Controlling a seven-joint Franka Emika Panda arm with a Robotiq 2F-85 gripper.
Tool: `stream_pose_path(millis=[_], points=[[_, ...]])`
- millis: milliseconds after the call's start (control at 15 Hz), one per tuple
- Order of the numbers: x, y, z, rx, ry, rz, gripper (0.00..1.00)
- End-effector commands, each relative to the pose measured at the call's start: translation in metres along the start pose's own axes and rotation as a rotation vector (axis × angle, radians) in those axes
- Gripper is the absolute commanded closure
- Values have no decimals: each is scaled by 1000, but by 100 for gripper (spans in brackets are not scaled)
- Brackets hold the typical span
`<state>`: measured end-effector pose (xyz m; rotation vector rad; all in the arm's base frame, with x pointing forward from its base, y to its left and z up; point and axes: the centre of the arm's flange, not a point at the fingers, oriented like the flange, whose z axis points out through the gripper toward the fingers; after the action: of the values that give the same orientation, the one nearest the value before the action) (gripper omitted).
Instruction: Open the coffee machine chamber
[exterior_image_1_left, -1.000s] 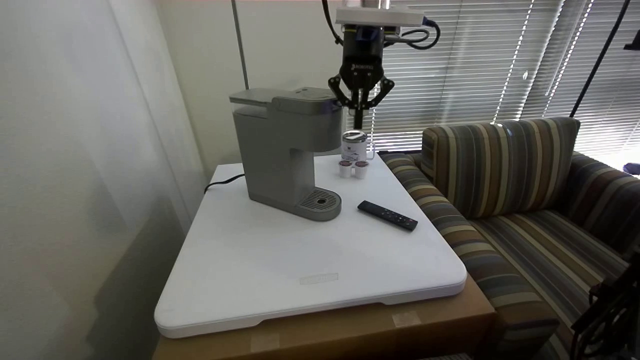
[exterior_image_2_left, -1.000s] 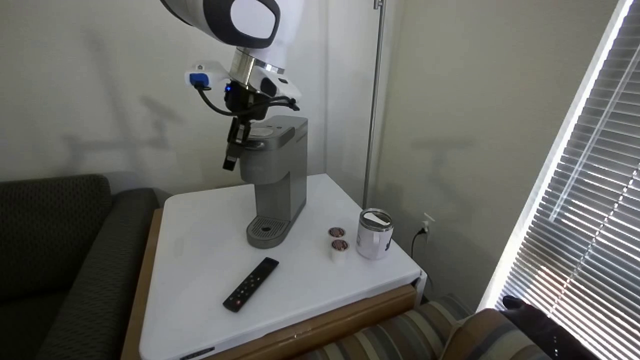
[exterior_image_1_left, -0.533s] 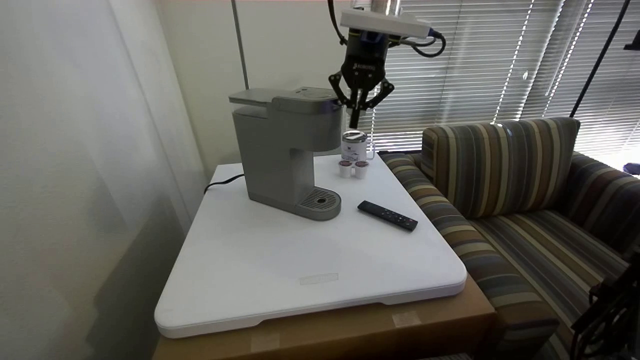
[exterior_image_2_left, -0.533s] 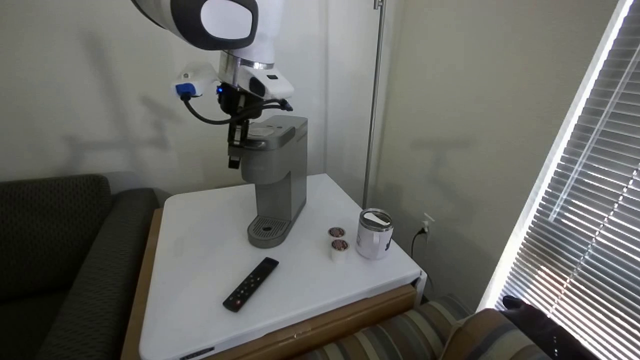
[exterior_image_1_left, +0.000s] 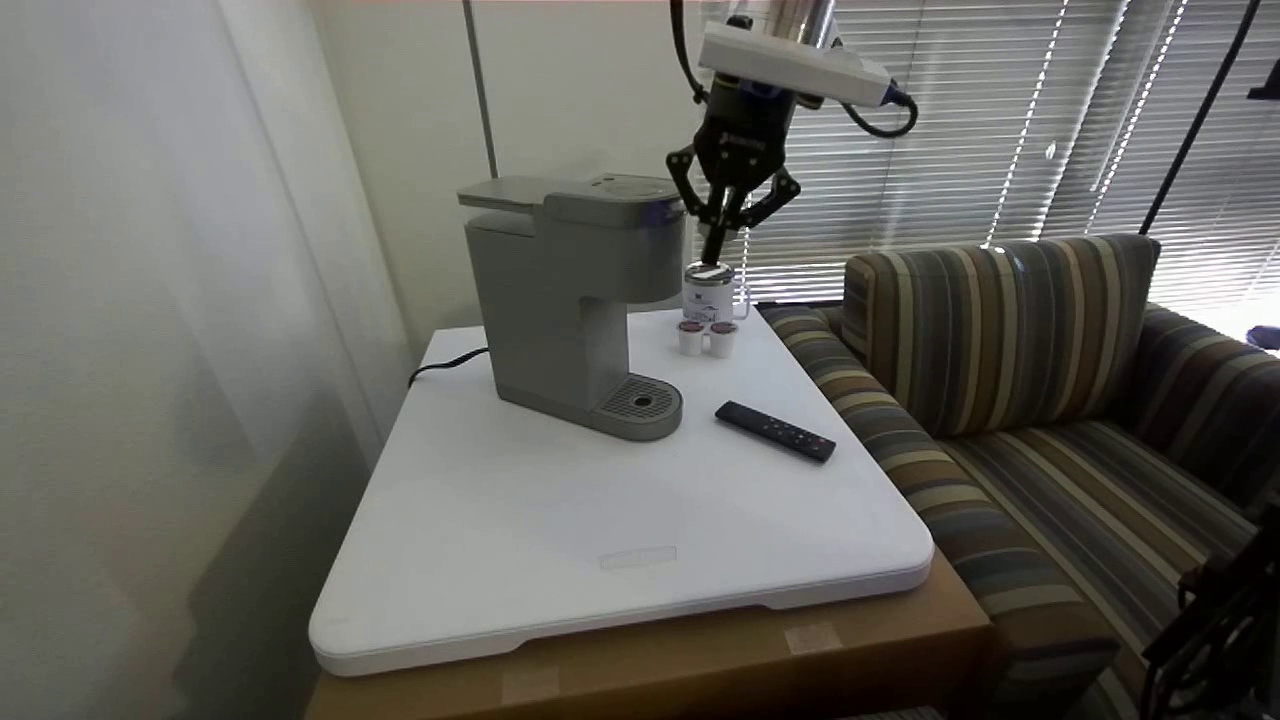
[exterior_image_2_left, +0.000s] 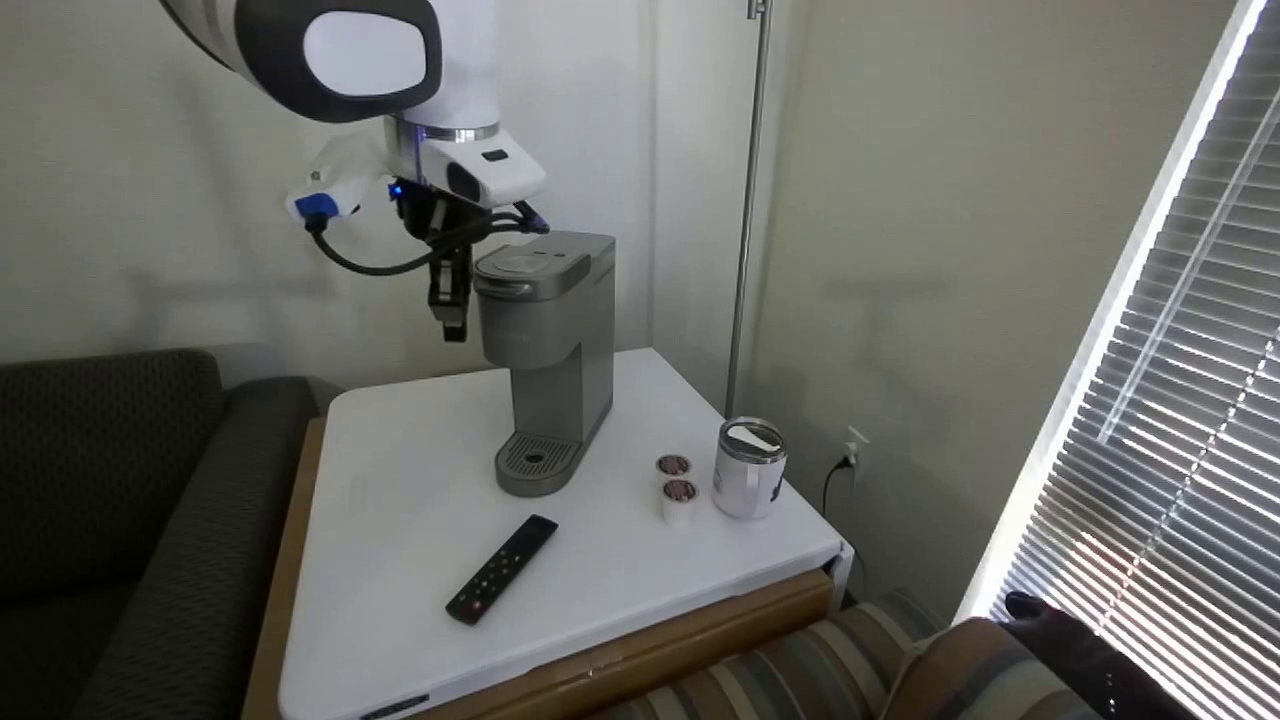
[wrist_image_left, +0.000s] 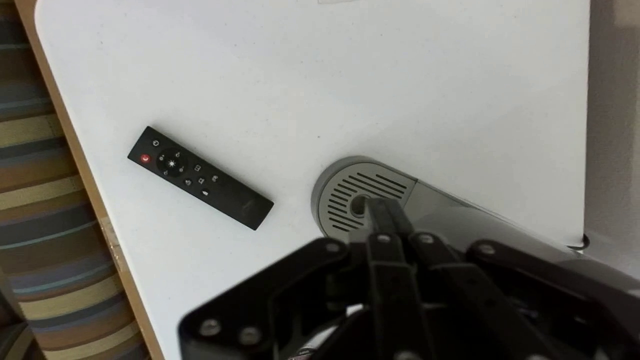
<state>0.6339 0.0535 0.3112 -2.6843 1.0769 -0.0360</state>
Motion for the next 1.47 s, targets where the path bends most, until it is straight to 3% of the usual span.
stream_pose_path(millis=[0, 800, 1400], points=[[-19, 23, -8, 33, 49, 26, 100], [-8, 17, -28, 108, 182, 41, 100], [-3, 11, -27, 117, 180, 30, 99]])
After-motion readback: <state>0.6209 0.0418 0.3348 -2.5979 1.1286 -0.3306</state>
